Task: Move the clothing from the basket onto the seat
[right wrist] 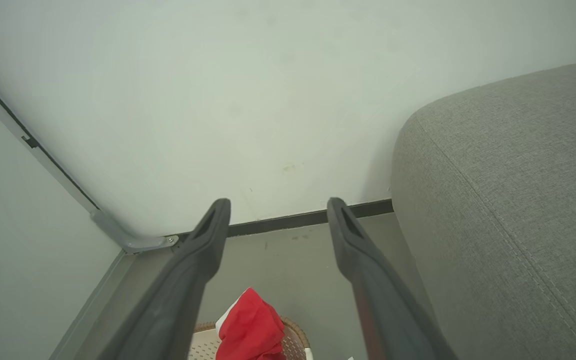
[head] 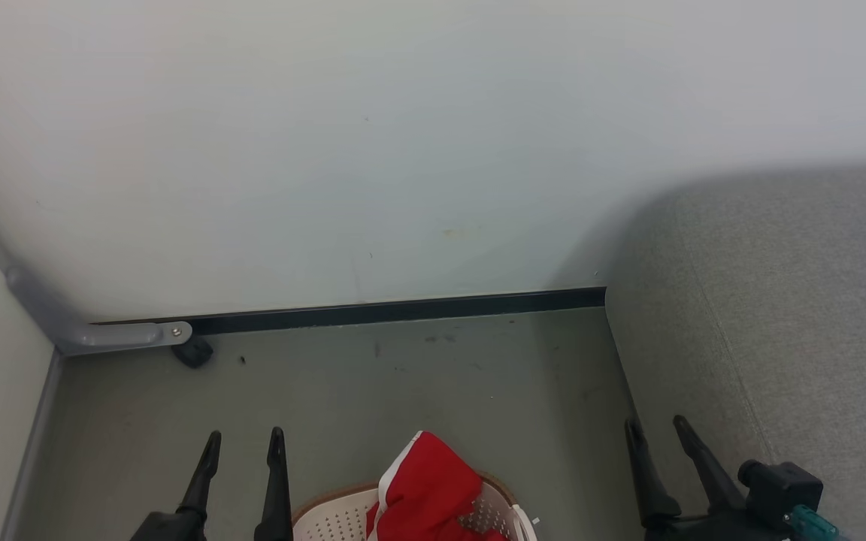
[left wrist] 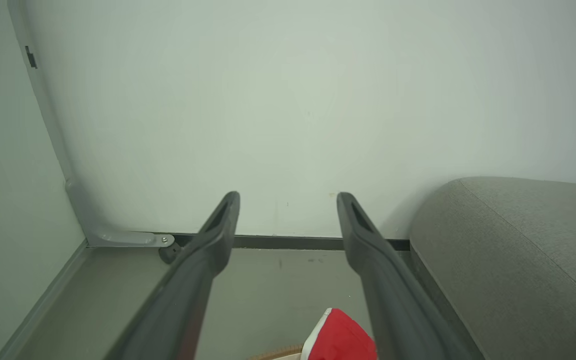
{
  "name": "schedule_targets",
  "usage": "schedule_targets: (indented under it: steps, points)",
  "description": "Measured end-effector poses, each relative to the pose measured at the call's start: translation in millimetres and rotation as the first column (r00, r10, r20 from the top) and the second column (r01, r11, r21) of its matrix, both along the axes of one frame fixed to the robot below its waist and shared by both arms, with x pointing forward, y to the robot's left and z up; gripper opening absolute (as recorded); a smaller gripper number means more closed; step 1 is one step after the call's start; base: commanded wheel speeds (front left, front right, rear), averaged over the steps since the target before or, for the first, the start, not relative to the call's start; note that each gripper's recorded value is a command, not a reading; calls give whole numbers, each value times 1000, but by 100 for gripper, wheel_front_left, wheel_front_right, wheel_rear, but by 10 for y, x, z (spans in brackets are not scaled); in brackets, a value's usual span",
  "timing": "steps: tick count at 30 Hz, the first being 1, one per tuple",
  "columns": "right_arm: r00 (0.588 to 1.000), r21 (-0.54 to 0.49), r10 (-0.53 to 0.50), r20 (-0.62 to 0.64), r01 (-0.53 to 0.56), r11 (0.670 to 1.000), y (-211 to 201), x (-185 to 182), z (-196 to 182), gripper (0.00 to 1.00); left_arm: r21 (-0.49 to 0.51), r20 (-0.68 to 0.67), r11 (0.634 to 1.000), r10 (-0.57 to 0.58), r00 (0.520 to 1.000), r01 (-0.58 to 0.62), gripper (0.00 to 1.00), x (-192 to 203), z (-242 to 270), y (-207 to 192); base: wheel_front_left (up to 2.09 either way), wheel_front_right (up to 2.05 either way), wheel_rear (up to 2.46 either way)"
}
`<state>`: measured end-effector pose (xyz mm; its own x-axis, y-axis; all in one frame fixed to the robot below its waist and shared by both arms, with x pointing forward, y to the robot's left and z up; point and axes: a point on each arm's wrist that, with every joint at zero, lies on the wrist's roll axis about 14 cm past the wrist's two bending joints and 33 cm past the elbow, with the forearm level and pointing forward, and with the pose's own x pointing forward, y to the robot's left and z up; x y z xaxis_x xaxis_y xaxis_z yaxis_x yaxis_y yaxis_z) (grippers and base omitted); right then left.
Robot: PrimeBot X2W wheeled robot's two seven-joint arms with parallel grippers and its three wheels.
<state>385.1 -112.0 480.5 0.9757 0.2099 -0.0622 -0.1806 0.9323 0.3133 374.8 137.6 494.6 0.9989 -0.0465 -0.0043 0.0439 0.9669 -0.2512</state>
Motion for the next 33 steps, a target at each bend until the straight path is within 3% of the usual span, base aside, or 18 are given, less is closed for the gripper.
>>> schedule_targets:
  steps: [13, 33]
  points:
    - [991, -172, 77, 110, -58, 983, 147, -62, 134, 100, 162, 70, 987, -23, 997, 11, 100, -56, 85, -62, 0, 0, 0]
    - [993, -170, 55, 105, -36, 985, 83, -127, 114, 100, 137, 13, 990, 14, 1000, -16, 100, -128, -85, 41, 0, 0, 0]
